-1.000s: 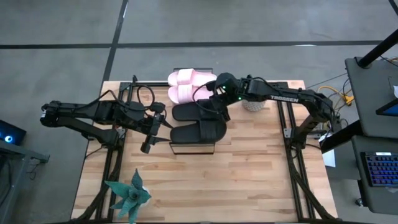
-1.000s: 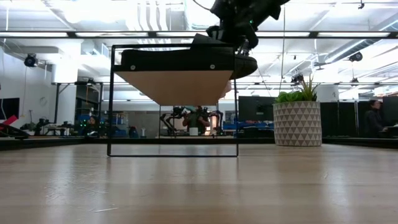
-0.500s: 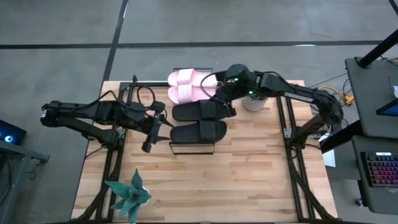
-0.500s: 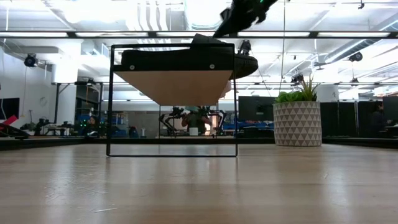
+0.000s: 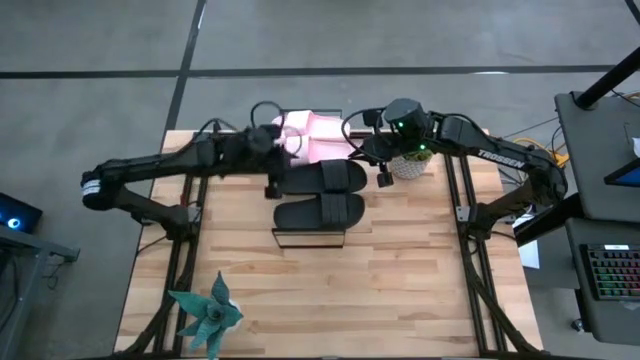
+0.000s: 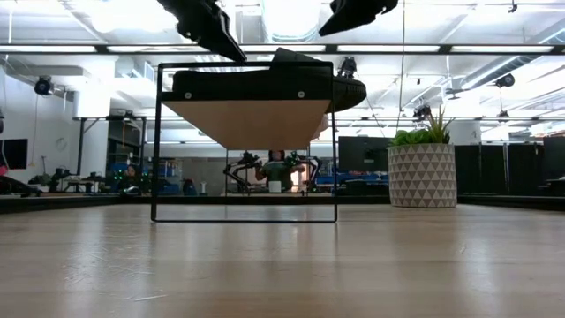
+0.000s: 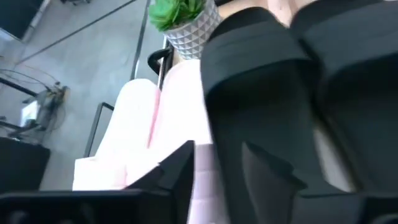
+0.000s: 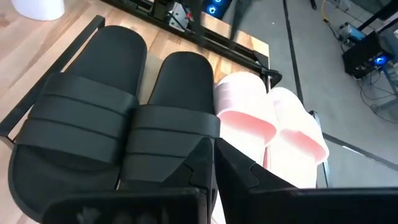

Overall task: Pick and place slides into the shelf
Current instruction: Put the black slide on the shelf

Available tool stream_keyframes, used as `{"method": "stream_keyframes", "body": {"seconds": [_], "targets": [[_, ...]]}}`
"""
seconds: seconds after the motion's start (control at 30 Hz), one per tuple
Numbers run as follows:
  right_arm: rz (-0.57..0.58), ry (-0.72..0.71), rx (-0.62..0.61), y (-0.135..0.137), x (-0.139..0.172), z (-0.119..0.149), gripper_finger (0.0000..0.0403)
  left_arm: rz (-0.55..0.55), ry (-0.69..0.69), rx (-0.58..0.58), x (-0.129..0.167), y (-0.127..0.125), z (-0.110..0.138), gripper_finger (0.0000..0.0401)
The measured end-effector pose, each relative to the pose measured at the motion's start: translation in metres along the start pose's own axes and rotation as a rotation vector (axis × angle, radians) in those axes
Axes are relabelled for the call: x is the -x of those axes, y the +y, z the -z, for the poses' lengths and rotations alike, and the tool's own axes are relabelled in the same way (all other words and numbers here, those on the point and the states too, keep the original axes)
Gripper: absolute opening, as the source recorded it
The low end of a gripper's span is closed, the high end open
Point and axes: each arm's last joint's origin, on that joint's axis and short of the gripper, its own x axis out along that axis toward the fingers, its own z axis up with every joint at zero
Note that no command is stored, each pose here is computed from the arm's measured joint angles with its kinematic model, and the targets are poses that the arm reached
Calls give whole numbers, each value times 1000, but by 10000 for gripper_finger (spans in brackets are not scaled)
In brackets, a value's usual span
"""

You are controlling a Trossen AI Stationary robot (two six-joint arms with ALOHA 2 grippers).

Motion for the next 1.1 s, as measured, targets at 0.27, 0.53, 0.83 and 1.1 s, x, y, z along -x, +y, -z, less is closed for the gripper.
{"method": "stream_keyframes", "body": {"seconds": [0.27, 0.53, 0.83, 1.1], "targets": [[-22, 44, 1, -1, -6, 7, 9, 68, 22, 40, -39, 25, -3, 7], [-26, 62, 6, -1, -11, 14, 9, 102, 138, 29, -65, 22, 0, 3], [-37, 74, 20, 1, -14, 18, 9, 119, 180, 30, -74, 19, 4, 0], [-36, 73, 24, 1, -14, 19, 9, 146, 205, 30, -82, 16, 8, 0]]}}
